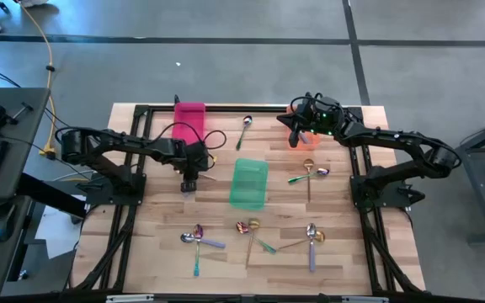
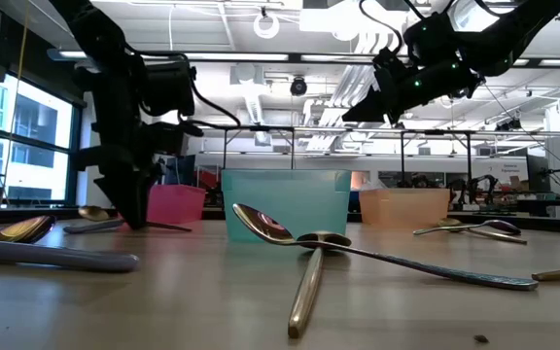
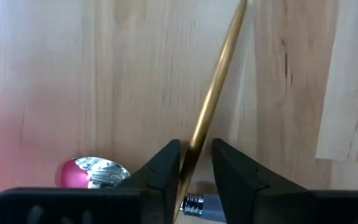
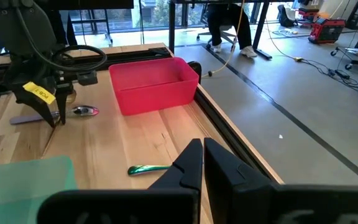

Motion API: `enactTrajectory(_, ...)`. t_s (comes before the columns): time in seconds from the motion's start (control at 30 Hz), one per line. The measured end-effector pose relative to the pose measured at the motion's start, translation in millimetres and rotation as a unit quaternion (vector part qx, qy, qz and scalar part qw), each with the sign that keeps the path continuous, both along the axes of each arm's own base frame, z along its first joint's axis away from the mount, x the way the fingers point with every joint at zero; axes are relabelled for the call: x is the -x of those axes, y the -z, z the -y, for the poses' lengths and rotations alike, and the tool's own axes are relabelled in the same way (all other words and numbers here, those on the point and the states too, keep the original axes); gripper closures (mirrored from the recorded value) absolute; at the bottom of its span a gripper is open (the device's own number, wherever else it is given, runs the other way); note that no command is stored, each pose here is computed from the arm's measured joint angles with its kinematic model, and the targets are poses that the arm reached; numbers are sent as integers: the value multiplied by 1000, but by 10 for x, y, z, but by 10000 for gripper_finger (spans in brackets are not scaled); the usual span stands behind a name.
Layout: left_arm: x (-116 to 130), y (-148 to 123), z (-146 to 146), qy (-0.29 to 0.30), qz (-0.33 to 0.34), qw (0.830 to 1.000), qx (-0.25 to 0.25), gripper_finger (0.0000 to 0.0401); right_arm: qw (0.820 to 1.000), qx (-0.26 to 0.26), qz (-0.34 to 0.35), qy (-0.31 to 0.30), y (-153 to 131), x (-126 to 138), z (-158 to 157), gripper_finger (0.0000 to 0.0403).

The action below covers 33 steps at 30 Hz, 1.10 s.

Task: Sort silverware by color (type)
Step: Put the top left gold spoon in the pink bin

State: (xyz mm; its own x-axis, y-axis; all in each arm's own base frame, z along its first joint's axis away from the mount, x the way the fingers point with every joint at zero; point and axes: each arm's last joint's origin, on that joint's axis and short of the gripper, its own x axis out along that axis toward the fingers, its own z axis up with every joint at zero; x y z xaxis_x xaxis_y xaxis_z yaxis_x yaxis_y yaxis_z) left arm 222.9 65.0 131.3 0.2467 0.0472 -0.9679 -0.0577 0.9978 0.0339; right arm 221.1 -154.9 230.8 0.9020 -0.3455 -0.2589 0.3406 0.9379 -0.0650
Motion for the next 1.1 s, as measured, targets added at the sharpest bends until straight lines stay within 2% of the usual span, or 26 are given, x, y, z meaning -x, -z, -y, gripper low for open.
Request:
enactTrajectory(0.17,-1,1,0,22,-1,1000,-6,386,1000,0,0,0,0,0,0,403)
enactTrajectory(0.37,-40,-50,-16,18,-9,1000,-9,391,1000,-1,0,0,0,0,0,403)
enactTrajectory(0.53,-191,-314,-110,-18,28,999,-13,395,1000,-2,1,0,0,0,0,403)
enactTrajectory(0.7,-225,-614,-262,-85,87,993,-4,396,1000,-3,-1,0,3,0,-2,403)
enactTrajectory(0.8,-136,-777,-366,-143,117,983,2,396,1000,-4,-4,0,9,1,-3,403)
enactTrajectory(0.93,66,-977,-596,-256,164,953,5,396,1000,-3,-4,-1,9,1,-3,403)
enactTrajectory(1.1,332,-1015,-932,-359,170,917,-13,396,1000,1,-5,-2,8,1,-3,403)
